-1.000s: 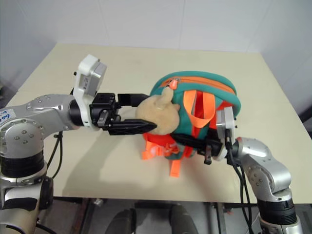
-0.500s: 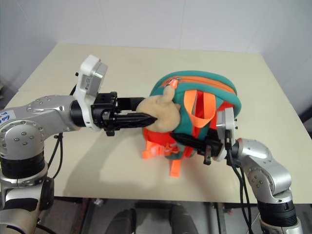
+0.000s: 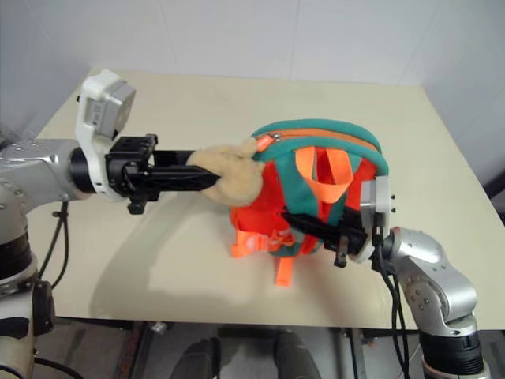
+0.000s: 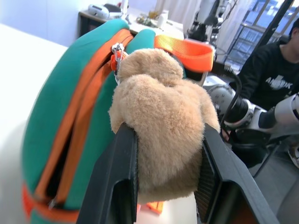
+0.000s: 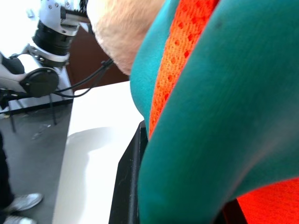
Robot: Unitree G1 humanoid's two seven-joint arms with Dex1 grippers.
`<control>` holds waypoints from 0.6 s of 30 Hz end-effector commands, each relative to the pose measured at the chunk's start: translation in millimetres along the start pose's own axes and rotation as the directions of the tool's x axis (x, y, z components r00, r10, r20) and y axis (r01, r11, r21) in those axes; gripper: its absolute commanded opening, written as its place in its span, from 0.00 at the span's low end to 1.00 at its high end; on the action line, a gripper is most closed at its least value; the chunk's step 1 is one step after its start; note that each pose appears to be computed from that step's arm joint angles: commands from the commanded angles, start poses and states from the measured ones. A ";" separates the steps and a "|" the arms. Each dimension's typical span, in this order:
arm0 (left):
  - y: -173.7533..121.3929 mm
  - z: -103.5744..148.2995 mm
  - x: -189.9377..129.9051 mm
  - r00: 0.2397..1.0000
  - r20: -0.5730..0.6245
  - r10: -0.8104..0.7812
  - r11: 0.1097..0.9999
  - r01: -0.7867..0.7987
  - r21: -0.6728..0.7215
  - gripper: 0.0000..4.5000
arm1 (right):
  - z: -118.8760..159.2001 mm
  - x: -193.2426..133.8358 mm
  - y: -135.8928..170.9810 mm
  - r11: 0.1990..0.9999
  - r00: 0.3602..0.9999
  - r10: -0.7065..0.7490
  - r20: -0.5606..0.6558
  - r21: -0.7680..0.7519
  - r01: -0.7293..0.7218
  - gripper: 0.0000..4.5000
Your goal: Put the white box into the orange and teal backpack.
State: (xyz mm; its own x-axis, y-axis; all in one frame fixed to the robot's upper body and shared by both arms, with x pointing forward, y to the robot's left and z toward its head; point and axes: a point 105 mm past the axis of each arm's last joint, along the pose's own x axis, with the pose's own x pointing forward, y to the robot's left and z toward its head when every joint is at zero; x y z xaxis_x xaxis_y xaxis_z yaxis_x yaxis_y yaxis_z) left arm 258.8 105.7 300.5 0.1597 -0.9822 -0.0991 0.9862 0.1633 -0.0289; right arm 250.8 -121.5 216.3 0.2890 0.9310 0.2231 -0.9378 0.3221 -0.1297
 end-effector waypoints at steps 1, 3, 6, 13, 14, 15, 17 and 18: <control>10.4 10.1 -18.9 0.999 -0.006 0.048 0.997 -0.048 0.056 0.25 | 20.5 -3.5 2.2 0.996 0.996 -0.032 0.088 -0.078 0.039 0.00; 16.6 8.0 -26.0 0.998 -0.023 0.060 0.997 -0.058 0.054 0.25 | 24.4 -4.3 -0.1 0.994 0.990 -0.066 0.122 -0.081 0.076 0.00; 25.2 3.0 -33.3 0.996 -0.046 0.070 0.997 -0.068 0.048 0.25 | 25.8 -6.4 -1.9 0.991 0.985 -0.096 0.140 -0.084 0.109 0.00; 38.8 -18.5 -41.8 0.994 -0.096 0.050 0.999 -0.052 -0.015 0.25 | 24.8 -11.9 2.3 0.991 0.984 -0.111 0.139 -0.066 0.120 0.00; 40.3 -21.0 -42.4 0.994 -0.100 0.047 0.999 -0.049 -0.022 0.25 | 24.7 -12.7 3.8 0.992 0.985 -0.105 0.135 -0.060 0.114 0.00; 42.9 -24.9 -43.4 0.993 -0.112 0.048 0.998 -0.052 -0.031 0.25 | 24.2 -13.4 6.3 0.994 0.988 -0.092 0.127 -0.050 0.100 0.00; 49.4 -33.4 -45.6 0.988 -0.141 0.057 0.997 -0.063 -0.044 0.25 | 21.9 -14.9 12.1 0.998 0.993 -0.055 0.103 -0.030 0.059 0.00; 52.5 -37.0 -46.7 0.986 -0.155 0.063 0.996 -0.072 -0.048 0.25 | 21.4 -15.4 14.2 0.999 0.995 -0.040 0.096 -0.022 0.043 0.00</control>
State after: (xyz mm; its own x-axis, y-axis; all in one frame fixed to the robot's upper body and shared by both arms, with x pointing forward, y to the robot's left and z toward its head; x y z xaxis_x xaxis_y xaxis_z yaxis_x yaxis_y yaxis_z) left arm 295.3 151.7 269.7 0.1594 -0.9631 -0.2169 0.9794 0.1819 -0.0876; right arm 240.3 -132.2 218.7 0.3497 0.8889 0.2959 -0.9157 0.3911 -0.0927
